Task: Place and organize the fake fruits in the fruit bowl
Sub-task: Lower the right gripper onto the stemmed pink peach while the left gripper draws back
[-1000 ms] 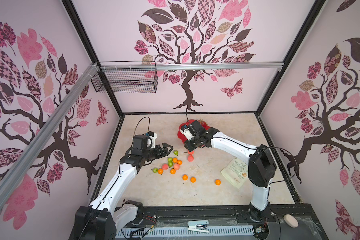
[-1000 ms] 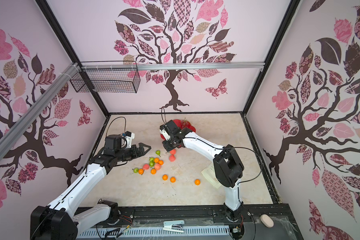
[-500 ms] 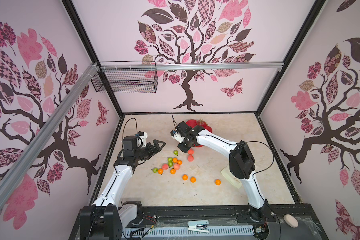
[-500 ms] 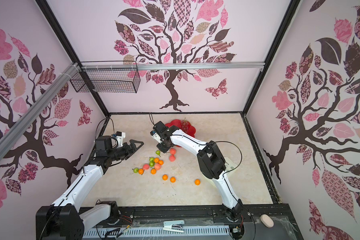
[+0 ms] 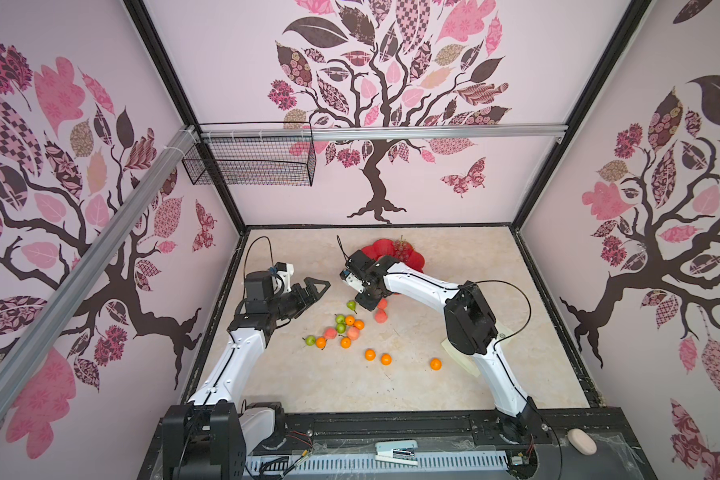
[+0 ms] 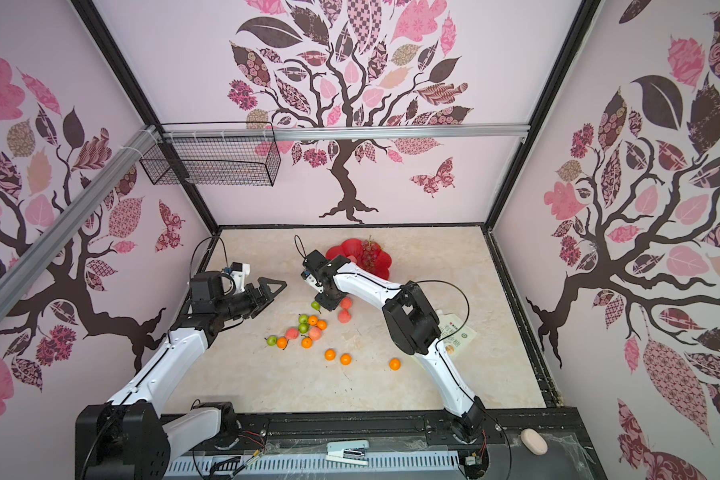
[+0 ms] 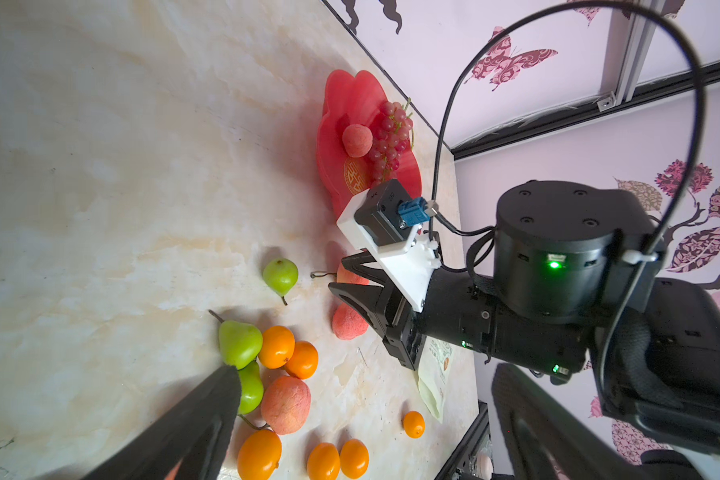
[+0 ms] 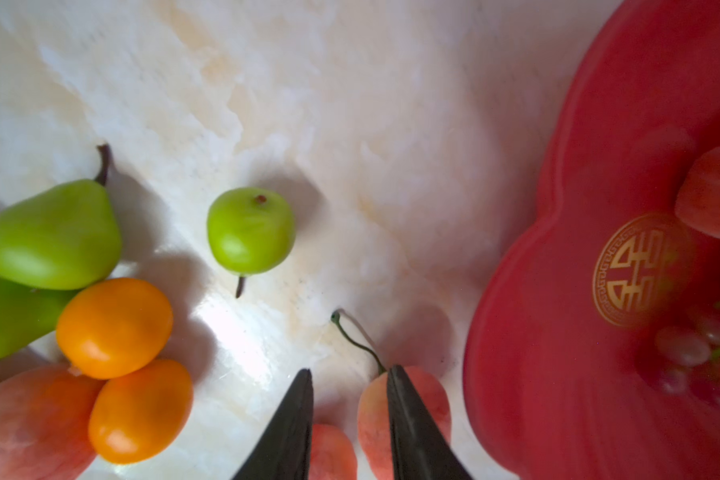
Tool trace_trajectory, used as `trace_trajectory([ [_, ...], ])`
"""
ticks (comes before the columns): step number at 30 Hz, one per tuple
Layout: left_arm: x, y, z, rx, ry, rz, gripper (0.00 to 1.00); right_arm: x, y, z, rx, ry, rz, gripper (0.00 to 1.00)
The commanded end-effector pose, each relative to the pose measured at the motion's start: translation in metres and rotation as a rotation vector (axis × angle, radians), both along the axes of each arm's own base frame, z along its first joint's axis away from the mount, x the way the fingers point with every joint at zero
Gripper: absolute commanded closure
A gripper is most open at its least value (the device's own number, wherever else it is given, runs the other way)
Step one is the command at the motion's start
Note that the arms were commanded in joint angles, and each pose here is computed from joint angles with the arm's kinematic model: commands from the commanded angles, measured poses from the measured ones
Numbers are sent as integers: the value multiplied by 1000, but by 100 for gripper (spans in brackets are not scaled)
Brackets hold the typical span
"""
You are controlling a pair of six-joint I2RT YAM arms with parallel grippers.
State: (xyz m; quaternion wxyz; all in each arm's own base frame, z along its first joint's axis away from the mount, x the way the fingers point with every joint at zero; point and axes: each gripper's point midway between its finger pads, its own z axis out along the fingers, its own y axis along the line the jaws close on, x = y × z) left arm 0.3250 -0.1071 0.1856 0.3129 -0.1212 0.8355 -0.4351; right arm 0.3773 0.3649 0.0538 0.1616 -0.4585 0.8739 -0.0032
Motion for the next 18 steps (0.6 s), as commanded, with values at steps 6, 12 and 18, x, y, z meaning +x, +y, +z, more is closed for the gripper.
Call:
trace_trajectory([
  [6, -1, 3, -6, -12, -2, 5, 2, 3, 2, -22, -52, 12, 9, 66],
  [12, 0, 5, -7, -19, 1, 10, 2, 4, 3, -32, -65, 21, 11, 65],
  [18, 1, 6, -6, -14, -4, 15, 2, 4, 1, -40, -81, 27, 7, 65],
])
